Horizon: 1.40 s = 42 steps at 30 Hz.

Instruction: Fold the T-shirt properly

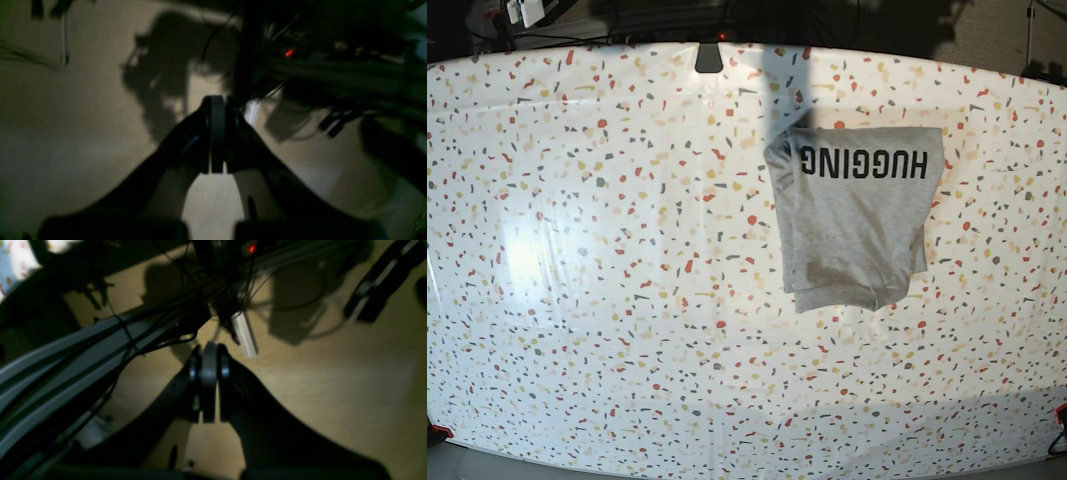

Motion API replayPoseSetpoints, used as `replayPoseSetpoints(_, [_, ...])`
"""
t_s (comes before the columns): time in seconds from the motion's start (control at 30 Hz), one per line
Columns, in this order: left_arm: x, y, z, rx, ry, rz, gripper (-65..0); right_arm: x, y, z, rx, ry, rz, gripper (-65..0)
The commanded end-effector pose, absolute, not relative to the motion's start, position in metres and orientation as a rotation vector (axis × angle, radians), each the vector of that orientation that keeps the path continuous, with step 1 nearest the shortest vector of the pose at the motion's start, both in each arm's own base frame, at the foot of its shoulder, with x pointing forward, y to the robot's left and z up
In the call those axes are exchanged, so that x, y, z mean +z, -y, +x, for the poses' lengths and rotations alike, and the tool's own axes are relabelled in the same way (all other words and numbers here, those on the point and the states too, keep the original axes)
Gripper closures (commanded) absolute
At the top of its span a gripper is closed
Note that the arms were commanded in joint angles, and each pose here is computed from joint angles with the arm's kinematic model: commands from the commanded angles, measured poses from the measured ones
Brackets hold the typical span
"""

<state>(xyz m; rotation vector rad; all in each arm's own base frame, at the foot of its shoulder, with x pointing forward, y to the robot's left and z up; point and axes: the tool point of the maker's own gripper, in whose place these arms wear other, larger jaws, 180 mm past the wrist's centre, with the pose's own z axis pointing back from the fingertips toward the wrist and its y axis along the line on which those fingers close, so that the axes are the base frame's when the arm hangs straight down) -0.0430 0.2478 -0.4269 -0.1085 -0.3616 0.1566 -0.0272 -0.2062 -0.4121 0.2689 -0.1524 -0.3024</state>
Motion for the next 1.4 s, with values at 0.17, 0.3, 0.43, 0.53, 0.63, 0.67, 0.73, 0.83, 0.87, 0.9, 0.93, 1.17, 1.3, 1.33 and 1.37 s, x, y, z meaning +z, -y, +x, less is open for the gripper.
replayPoseSetpoints(0.17, [-0.467,-0.252,-0.071,0.212,0.316,-0.134,0.0,-0.457,0.226,-0.079,-0.405,0.066,0.189,0.0])
replayPoseSetpoints(0.3, [-0.505,-0.249,-0.094,0.291,0.242,-0.153,0.0,-0.486,0.246,-0.104,-0.368,0.017,0.145,0.0])
replayPoseSetpoints(0.43, [-0.542,-0.239,-0.111,0.346,0.186,-0.165,0.0,-0.516,0.257,-0.114,-0.311,-0.038,0.160,0.0])
replayPoseSetpoints(0.53, [-0.564,-0.228,-0.114,0.381,0.187,-0.179,0.0,-0.541,0.263,-0.115,-0.266,-0.092,0.178,0.0])
replayPoseSetpoints(0.63, [-0.583,-0.212,-0.114,0.411,0.158,-0.211,0.0,-0.564,0.268,-0.115,-0.219,-0.160,0.189,0.0])
replayPoseSetpoints(0.67, [-0.589,-0.207,-0.113,0.407,0.139,-0.224,0.0,-0.572,0.269,-0.112,-0.206,-0.168,0.192,0.0])
replayPoseSetpoints(0.73, [-0.599,-0.196,-0.107,0.397,0.116,-0.247,0.0,-0.585,0.268,-0.105,-0.185,-0.176,0.202,0.0])
replayPoseSetpoints(0.83, [-0.613,-0.192,-0.094,0.438,0.102,-0.224,0.0,-0.601,0.259,-0.094,-0.157,-0.196,0.216,0.0])
replayPoseSetpoints(0.87, [-0.617,-0.193,-0.090,0.449,0.099,-0.203,0.0,-0.606,0.255,-0.088,-0.147,-0.200,0.216,0.0])
replayPoseSetpoints(0.9, [-0.621,-0.192,-0.084,0.443,0.103,-0.192,0.0,-0.610,0.250,-0.082,-0.138,-0.203,0.221,0.0])
replayPoseSetpoints(0.93, [-0.624,-0.192,-0.079,0.429,0.109,-0.177,0.0,-0.613,0.245,-0.076,-0.125,-0.203,0.228,0.0])
replayPoseSetpoints(1.17, [-0.644,-0.182,-0.035,0.435,0.119,-0.150,0.0,-0.633,0.214,-0.034,-0.039,-0.170,0.188,0.0])
replayPoseSetpoints(1.3, [-0.653,-0.170,-0.034,0.396,0.063,-0.107,0.0,-0.637,0.197,-0.031,0.007,-0.179,0.191,0.0])
replayPoseSetpoints(1.33, [-0.654,-0.167,-0.032,0.399,0.065,-0.112,0.0,-0.638,0.193,-0.032,0.016,-0.182,0.196,0.0])
replayPoseSetpoints(1.37, [-0.654,-0.165,-0.029,0.403,0.069,-0.118,0.0,-0.638,0.191,-0.033,0.023,-0.185,0.198,0.0])
